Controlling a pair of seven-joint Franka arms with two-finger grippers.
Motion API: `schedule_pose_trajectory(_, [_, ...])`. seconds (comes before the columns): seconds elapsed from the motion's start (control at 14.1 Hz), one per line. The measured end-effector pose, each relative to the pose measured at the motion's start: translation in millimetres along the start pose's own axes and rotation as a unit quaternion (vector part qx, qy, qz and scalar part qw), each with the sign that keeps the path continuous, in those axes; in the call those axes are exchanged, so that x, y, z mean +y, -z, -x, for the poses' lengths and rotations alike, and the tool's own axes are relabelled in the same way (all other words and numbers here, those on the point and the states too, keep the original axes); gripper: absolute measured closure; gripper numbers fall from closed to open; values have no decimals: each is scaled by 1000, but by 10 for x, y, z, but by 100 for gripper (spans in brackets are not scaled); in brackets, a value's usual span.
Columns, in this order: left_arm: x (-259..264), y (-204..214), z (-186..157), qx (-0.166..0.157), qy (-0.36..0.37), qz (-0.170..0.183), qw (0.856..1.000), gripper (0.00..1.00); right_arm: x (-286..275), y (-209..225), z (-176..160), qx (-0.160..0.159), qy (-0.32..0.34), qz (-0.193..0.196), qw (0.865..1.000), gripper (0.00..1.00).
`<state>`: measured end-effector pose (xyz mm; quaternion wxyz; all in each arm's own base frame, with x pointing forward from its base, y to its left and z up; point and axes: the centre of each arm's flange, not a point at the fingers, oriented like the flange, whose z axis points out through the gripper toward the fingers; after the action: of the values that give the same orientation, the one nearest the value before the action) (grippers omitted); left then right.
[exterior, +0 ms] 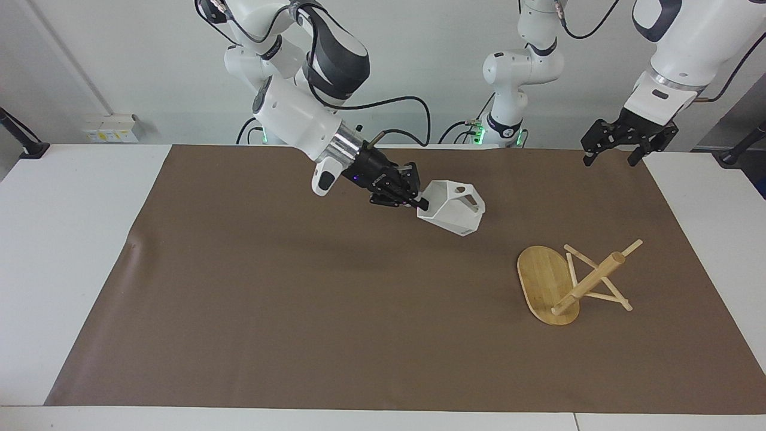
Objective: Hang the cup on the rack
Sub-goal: 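Lift the white cup with the right gripper toward the wooden mug tree, then hold the cup with the right gripper while the left gripper reaches it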
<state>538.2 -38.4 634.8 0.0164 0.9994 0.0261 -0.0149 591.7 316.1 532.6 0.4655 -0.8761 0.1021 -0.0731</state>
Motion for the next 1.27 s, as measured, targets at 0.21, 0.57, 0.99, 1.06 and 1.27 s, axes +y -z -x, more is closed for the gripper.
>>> schedule_pose_trajectory(0.21, [105,-84,182,-49,94,8,994,0,-166,-174,223,-13,1,-18,1000,96])
schedule_pose_trajectory(0.57, [206,-212,381,-120,328,72,934,0,-310,-343,463,-41,-10,-40,998,96])
schedule_pose_trajectory(0.99, [-428,-416,464,-186,566,175,784,0,-464,-411,613,-23,-21,-67,997,96])
schedule_pose_trajectory(1.06, [-450,-423,441,-190,591,195,759,0,-468,-416,621,-24,-21,-67,997,96])
schedule_pose_trajectory(1.27, [-512,-417,351,-205,627,262,704,0,-479,-431,644,-26,-20,-67,997,96])
